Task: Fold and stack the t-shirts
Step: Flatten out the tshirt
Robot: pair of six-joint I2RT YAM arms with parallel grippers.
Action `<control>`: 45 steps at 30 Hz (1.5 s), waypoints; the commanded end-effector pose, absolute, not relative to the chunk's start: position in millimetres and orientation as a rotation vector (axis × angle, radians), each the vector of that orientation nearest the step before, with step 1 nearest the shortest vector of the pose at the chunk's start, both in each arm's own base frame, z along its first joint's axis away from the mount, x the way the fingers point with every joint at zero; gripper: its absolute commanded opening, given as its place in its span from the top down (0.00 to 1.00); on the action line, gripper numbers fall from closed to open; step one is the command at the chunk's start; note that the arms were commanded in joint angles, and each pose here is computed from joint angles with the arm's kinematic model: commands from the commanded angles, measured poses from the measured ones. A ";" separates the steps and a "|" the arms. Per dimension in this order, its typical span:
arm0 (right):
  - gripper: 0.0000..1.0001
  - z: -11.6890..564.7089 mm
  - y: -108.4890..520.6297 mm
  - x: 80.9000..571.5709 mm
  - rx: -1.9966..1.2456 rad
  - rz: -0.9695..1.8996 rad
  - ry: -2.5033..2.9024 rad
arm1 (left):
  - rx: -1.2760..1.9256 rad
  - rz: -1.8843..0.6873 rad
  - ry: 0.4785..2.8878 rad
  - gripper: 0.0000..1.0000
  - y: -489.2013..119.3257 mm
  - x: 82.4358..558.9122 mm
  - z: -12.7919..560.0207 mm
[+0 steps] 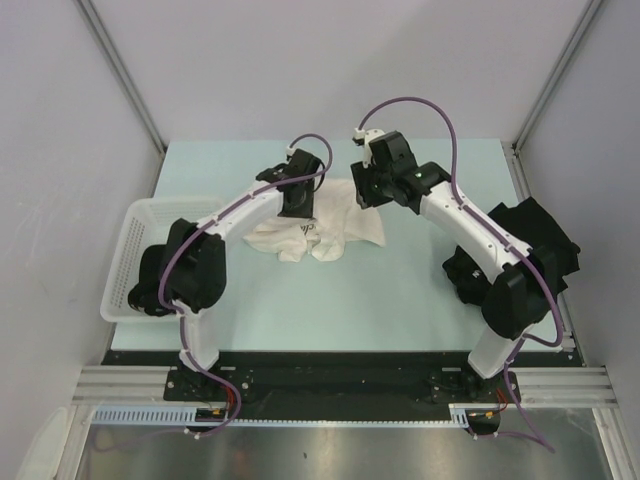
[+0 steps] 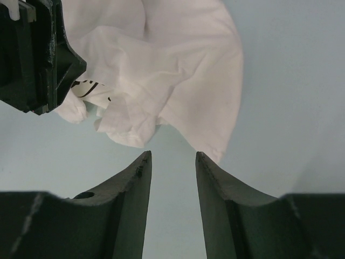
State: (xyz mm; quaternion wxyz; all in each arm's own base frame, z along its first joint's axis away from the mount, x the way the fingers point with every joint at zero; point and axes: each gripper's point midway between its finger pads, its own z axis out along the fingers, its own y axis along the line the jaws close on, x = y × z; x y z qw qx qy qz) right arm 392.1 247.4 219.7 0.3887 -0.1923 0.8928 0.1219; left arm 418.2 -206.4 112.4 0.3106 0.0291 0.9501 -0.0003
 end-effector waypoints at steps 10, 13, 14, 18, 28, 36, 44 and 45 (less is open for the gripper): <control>0.57 247.7 240.0 408.6 -0.448 0.376 2.196 | 0.089 0.057 2.589 0.54 -197.4 400.1 96.8; 0.57 247.1 242.5 410.9 -0.441 0.393 2.199 | 0.091 0.045 2.598 0.61 -198.5 396.8 93.9; 0.57 247.4 242.7 410.7 -0.442 0.394 2.199 | 0.090 0.041 2.599 0.67 -199.1 396.6 94.2; 0.57 244.5 243.7 412.0 -0.433 0.400 2.207 | 0.088 0.043 2.617 1.00 -198.4 392.9 91.8; 0.58 235.3 249.4 405.6 -0.421 0.454 2.239 | 0.040 0.055 2.407 1.00 -188.1 413.2 182.8; 0.58 239.4 261.5 397.7 -0.401 0.546 2.236 | -0.058 -0.118 2.089 1.00 -190.5 430.6 349.5; 0.58 245.3 285.3 381.7 -0.470 0.569 2.217 | -0.206 -0.143 1.759 1.00 -141.5 395.2 485.2; 0.58 246.1 290.0 377.8 -0.483 0.579 2.214 | -0.214 -0.137 1.741 1.00 -134.3 391.7 491.9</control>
